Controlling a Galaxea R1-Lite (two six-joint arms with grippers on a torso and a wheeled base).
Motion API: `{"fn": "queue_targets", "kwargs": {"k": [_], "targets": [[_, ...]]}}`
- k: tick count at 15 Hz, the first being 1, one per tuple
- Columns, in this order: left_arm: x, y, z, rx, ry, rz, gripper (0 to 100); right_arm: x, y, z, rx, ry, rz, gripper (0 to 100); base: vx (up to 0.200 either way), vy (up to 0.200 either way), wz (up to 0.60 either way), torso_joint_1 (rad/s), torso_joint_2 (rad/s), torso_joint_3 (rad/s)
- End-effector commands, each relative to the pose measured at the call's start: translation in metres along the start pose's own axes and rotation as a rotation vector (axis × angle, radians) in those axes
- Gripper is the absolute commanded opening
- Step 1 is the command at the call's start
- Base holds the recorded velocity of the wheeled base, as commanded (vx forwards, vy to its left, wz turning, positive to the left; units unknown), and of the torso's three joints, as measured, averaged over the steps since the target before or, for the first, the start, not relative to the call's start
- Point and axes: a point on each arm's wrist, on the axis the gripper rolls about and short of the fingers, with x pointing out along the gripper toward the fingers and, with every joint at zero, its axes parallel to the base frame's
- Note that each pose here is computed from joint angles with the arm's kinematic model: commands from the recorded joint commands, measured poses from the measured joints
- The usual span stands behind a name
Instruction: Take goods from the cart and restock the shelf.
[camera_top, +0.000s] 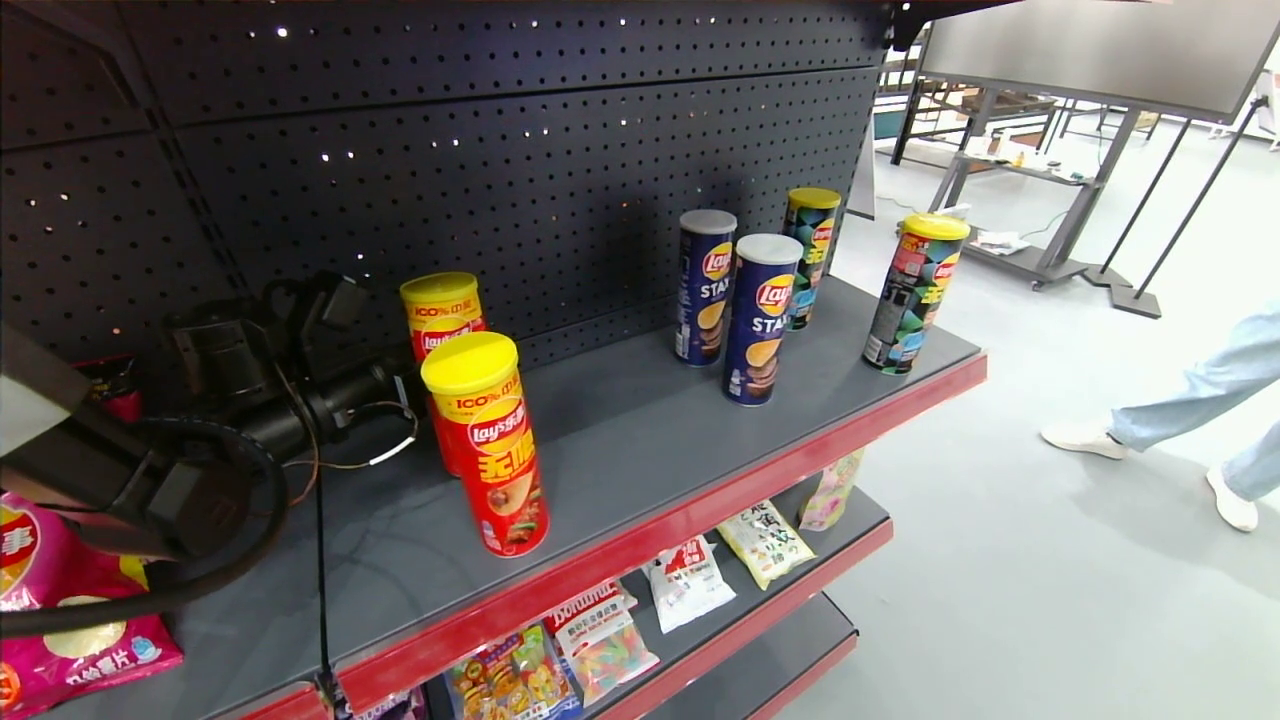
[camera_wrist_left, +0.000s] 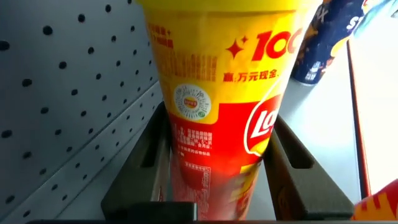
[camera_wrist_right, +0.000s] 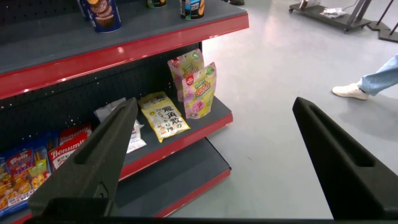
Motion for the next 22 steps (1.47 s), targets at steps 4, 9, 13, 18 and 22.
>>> {"fn": "queue_targets", "kwargs": {"k": [4, 9, 13, 18, 22], "targets": [[-0.005, -0.002, 0.003, -0.003, 0.022, -0.009, 0, 0.0, 0.0, 0.0, 0.0, 0.0, 0.0, 100, 0.0, 0.0, 0.0, 0.0, 0.0, 0.0], [-0.017, 0.006, 0.004, 0.037, 0.081, -0.043, 0, 0.0, 0.0, 0.0, 0.0, 0.0, 0.0, 100, 0.0, 0.0, 0.0, 0.0, 0.0, 0.0], [-0.02, 0.006, 0.004, 0.053, 0.101, -0.05, 0, 0.0, 0.0, 0.0, 0.0, 0.0, 0.002, 100, 0.0, 0.0, 0.0, 0.0, 0.0, 0.0], [-0.026, 0.007, 0.008, 0.063, 0.082, -0.119, 0, 0.0, 0.0, 0.0, 0.0, 0.0, 0.0, 100, 0.0, 0.0, 0.0, 0.0, 0.0, 0.0], [-0.028, 0.01, 0.006, 0.1, 0.098, -0.064, 0, 0.0, 0.0, 0.0, 0.0, 0.0, 0.0, 100, 0.0, 0.0, 0.0, 0.0, 0.0, 0.0]]}}
